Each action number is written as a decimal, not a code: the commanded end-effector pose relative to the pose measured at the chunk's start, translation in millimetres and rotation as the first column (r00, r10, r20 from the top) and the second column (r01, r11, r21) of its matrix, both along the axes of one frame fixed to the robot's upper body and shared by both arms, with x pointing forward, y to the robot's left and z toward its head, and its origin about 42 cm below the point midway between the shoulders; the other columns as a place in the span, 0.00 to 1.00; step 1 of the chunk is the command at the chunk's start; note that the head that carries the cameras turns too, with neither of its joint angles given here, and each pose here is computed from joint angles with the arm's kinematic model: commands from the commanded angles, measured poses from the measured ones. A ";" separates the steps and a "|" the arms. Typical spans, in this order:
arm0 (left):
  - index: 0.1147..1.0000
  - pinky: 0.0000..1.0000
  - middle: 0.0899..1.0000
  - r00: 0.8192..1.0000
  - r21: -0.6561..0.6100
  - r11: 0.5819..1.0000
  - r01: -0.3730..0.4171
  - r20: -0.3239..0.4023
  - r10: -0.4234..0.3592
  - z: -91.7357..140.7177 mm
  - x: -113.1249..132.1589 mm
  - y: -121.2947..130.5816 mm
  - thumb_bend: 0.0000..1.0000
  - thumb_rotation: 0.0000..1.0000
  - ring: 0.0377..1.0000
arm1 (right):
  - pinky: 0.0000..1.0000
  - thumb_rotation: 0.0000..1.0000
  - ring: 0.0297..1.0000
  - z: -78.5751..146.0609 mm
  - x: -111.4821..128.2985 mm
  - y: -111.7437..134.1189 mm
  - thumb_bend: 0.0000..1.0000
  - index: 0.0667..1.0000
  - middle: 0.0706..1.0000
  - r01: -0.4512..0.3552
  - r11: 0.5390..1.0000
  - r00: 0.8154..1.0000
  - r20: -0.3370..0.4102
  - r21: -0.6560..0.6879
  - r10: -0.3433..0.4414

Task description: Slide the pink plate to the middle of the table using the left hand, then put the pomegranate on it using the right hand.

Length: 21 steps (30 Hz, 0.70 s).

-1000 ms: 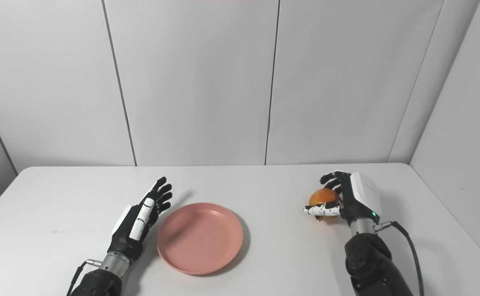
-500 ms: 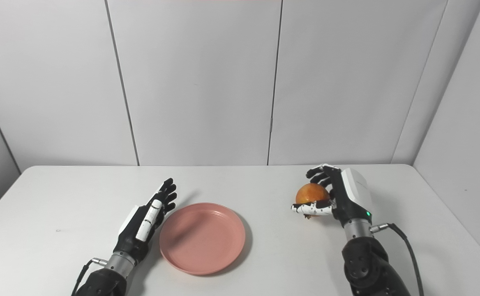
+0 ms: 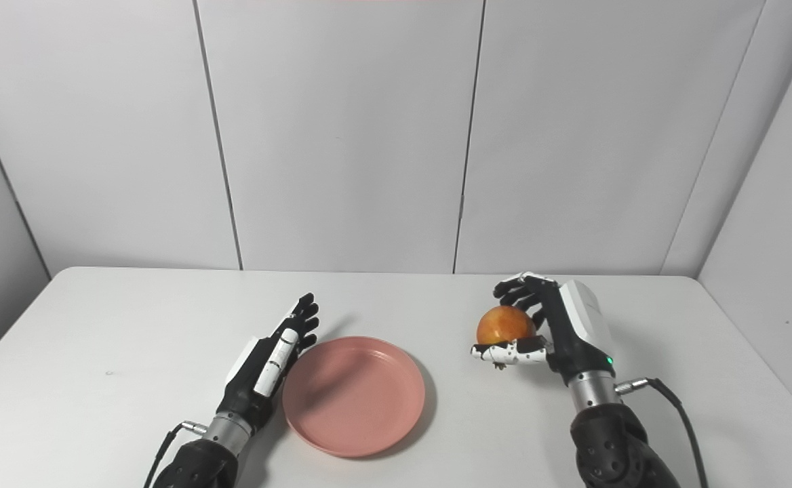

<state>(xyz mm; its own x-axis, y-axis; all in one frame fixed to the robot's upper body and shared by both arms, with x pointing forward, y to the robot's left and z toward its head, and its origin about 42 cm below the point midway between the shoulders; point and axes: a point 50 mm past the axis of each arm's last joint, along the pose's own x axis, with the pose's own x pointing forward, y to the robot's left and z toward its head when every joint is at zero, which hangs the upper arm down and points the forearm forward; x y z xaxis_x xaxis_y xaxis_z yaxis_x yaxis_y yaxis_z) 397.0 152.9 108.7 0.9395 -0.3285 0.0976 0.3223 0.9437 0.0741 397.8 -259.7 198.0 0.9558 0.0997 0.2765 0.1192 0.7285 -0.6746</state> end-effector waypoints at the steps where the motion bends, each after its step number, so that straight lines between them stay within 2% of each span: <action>1: 0.98 0.95 0.99 1.000 -0.016 1.000 -0.008 -0.030 0.007 -10.5 -7.3 -9.0 0.53 1.00 0.98 | 0.34 0.00 0.37 27.1 1.3 13.1 0.51 0.51 0.43 -0.088 0.996 0.989 0.119 0.009 0.087; 10: 0.97 0.95 0.98 0.999 -0.008 1.000 -0.023 -0.032 0.022 -9.2 -6.9 -13.4 0.53 1.00 0.98 | 0.31 0.00 0.35 28.0 -7.4 49.3 0.51 0.51 0.43 -0.186 0.982 0.974 0.130 -0.006 0.185; 14: 0.98 0.95 0.99 0.999 -0.001 1.000 -0.022 -0.035 0.022 -9.1 -6.8 -13.8 0.54 1.00 0.98 | 0.34 0.00 0.36 25.7 -6.3 68.4 0.51 0.51 0.42 -0.244 0.970 0.963 0.122 0.007 0.242; 21: 0.97 0.95 0.98 0.999 0.014 0.999 -0.031 -0.044 0.032 -9.6 -5.4 -14.5 0.54 1.00 0.98 | 0.32 0.00 0.35 20.2 -3.3 98.4 0.51 0.52 0.42 -0.306 0.952 0.947 0.102 -0.008 0.305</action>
